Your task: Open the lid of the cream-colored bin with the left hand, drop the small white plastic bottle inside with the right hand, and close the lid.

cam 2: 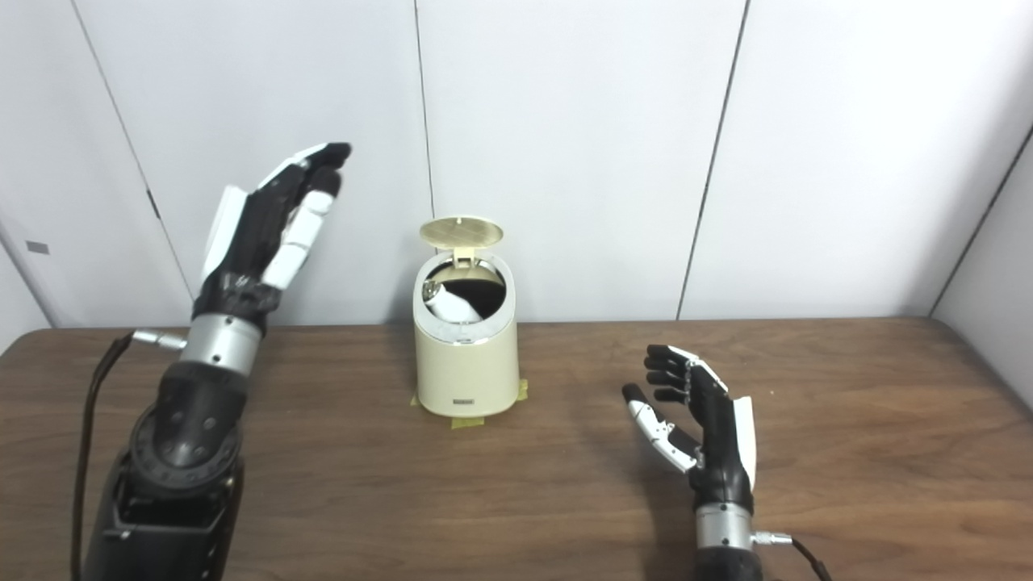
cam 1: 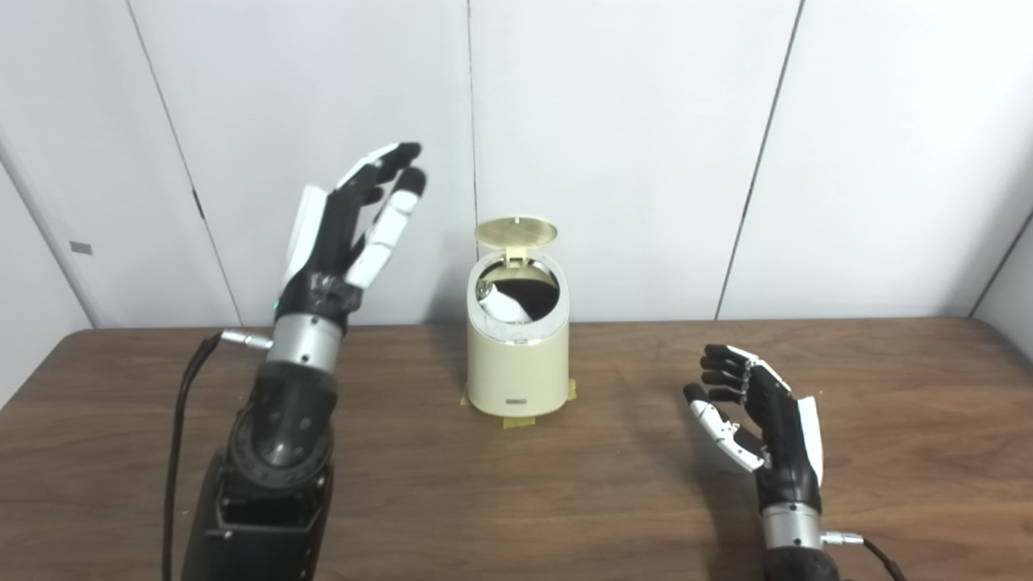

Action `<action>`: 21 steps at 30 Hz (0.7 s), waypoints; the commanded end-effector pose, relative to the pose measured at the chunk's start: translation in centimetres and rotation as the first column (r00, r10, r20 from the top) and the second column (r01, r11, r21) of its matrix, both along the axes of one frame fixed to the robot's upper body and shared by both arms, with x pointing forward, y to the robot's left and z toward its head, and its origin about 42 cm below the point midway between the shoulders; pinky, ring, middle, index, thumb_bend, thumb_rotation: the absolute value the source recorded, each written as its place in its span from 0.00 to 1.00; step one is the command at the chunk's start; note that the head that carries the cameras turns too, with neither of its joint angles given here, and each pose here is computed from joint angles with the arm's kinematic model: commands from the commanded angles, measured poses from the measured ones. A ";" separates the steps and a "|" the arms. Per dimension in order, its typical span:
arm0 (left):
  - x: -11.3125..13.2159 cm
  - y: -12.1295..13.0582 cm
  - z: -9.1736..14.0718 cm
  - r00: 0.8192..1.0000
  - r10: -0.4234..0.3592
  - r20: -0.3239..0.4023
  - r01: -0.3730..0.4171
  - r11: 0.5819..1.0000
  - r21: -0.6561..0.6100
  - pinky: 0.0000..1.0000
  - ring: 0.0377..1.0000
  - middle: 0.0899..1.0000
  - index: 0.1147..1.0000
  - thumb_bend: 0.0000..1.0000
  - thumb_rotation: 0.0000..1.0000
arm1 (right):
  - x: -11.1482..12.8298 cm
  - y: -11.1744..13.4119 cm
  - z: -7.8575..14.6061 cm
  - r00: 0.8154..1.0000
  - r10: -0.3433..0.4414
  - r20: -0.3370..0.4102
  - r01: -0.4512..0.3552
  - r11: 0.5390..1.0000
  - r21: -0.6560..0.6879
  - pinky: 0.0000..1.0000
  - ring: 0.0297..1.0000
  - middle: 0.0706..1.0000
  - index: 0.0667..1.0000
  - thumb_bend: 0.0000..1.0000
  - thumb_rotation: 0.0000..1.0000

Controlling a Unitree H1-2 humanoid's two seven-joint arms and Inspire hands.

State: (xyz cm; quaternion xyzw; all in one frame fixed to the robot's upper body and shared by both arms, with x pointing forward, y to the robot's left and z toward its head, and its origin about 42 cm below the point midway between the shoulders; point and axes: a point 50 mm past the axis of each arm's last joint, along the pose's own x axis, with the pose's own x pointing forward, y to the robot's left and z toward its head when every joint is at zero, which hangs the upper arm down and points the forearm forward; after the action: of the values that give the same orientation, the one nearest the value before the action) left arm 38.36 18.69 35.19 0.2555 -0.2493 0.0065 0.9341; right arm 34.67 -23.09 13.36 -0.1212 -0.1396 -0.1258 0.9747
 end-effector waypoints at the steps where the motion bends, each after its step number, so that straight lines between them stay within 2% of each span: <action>1: 0.8 -0.6 3.3 0.997 0.000 0.072 -0.004 0.999 0.051 0.90 0.90 0.86 0.84 0.76 1.00 | 0.6 0.8 1.0 0.997 0.017 0.075 -0.018 1.000 0.017 0.60 0.66 0.65 0.65 0.26 0.29; 10: 4.1 -3.1 4.7 1.000 -0.004 0.025 0.000 0.985 0.172 0.86 0.88 0.84 0.82 0.80 1.00 | 0.5 1.4 1.0 0.995 0.036 0.094 -0.040 0.998 0.041 0.57 0.63 0.64 0.63 0.25 0.15; 14: 5.3 -3.3 5.4 1.000 0.010 -0.009 -0.007 0.975 0.222 0.98 0.94 0.89 0.84 0.79 1.00 | 0.5 1.3 0.9 0.994 0.042 0.101 -0.046 0.998 0.032 0.56 0.63 0.64 0.64 0.24 0.14; 16: 5.9 -3.4 5.5 0.999 0.021 -0.025 -0.014 0.966 0.259 1.00 0.98 0.90 0.82 0.80 1.00 | 0.5 1.3 0.9 0.994 0.041 0.100 -0.044 0.999 0.024 0.56 0.62 0.63 0.64 0.24 0.18; 19: 6.4 -3.8 5.8 0.999 0.039 -0.030 -0.028 0.947 0.319 1.00 0.97 0.87 0.81 0.77 1.00 | 0.5 1.4 0.9 0.994 0.040 0.100 -0.042 0.999 0.022 0.56 0.62 0.63 0.64 0.24 0.14; 21: 6.8 -4.1 5.9 0.998 0.050 -0.025 -0.038 0.932 0.360 1.00 0.96 0.86 0.79 0.74 1.00 | 0.5 1.5 0.9 0.994 0.039 0.099 -0.041 0.999 0.020 0.56 0.62 0.63 0.64 0.24 0.16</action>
State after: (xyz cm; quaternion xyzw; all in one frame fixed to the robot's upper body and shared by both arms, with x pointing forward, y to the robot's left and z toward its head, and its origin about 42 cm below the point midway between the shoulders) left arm 44.94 14.85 38.12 0.4113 -0.1908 -0.0414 0.8903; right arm 34.87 -22.42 13.65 -0.1073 -0.1636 -0.1168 0.9737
